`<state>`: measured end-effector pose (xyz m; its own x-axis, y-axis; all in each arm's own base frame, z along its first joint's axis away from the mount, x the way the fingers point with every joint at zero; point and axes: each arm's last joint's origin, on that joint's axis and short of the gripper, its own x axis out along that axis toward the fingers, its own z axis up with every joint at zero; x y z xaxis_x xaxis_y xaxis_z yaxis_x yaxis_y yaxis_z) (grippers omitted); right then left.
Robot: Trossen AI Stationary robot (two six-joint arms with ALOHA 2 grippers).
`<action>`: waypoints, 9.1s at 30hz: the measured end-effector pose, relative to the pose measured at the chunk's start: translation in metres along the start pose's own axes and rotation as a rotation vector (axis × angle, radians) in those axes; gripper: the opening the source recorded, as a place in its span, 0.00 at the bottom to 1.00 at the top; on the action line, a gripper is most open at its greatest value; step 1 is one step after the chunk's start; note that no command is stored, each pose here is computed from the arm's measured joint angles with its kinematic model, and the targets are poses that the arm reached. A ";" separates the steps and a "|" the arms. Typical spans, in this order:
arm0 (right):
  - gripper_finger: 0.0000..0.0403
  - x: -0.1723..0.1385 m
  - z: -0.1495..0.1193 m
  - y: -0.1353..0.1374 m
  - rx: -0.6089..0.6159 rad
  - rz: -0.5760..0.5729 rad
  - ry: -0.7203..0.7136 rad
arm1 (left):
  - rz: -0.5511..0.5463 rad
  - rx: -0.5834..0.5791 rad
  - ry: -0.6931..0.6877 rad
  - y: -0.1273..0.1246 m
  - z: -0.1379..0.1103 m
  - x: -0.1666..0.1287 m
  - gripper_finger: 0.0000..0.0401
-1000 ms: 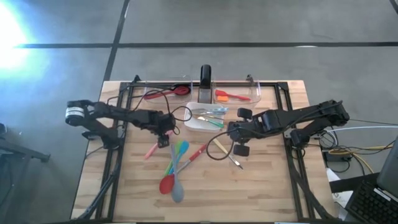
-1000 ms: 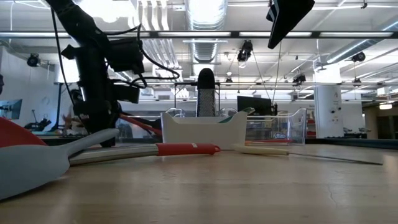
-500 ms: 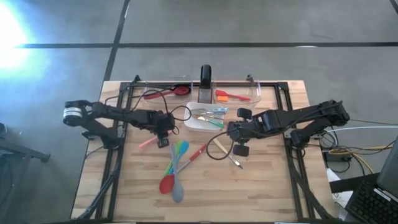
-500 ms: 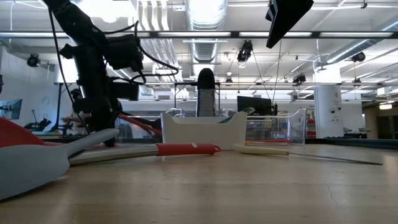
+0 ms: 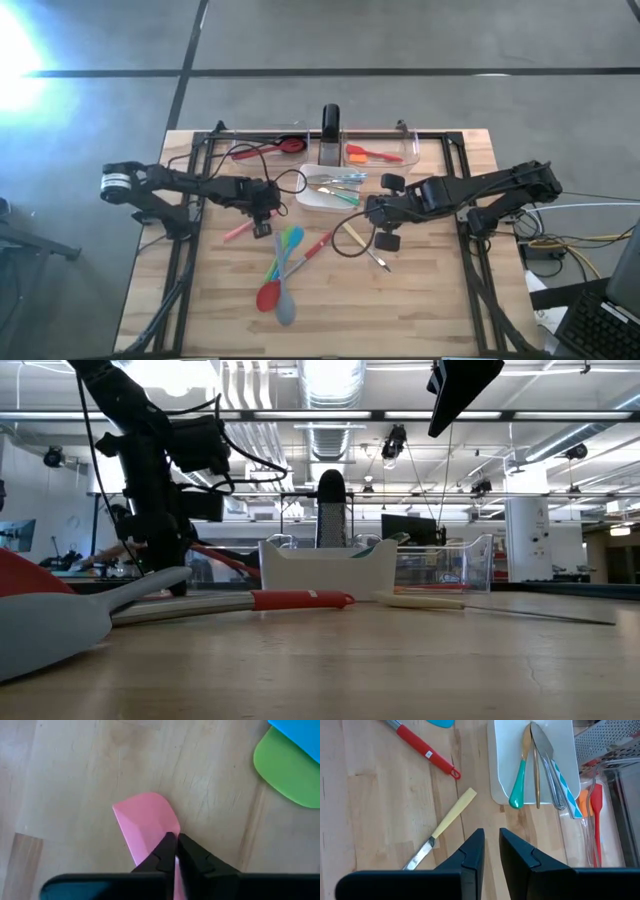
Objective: Pick & Place Kitchen Items
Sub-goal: Put the pink spatula into the right transparent bin, then put the gray serving spoon into the left transparent bin
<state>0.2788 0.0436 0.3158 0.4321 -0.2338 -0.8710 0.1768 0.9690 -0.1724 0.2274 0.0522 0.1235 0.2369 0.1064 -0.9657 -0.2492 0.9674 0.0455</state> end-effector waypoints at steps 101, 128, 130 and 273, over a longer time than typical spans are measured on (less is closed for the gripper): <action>0.13 0.000 0.003 0.001 -0.016 0.009 -0.032 | -0.003 -0.017 -0.341 0.042 0.021 -0.111 0.06; 0.17 0.047 0.024 0.008 0.088 0.092 -0.971 | -0.280 0.208 -1.543 -0.016 0.057 -0.217 0.06; 0.20 0.048 0.026 0.006 0.092 0.105 -1.001 | -0.294 0.222 -1.564 -0.018 0.061 -0.215 0.06; 0.34 0.114 -0.050 -0.281 0.285 -0.030 0.358 | -0.265 0.174 -1.321 -0.021 0.104 -0.212 0.66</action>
<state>0.2341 -0.2510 0.2421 0.0986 -0.1709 -0.9803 0.4422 0.8901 -0.1107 0.2797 0.0330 0.3535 0.9991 -0.0420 0.0089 0.0417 0.9988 0.0248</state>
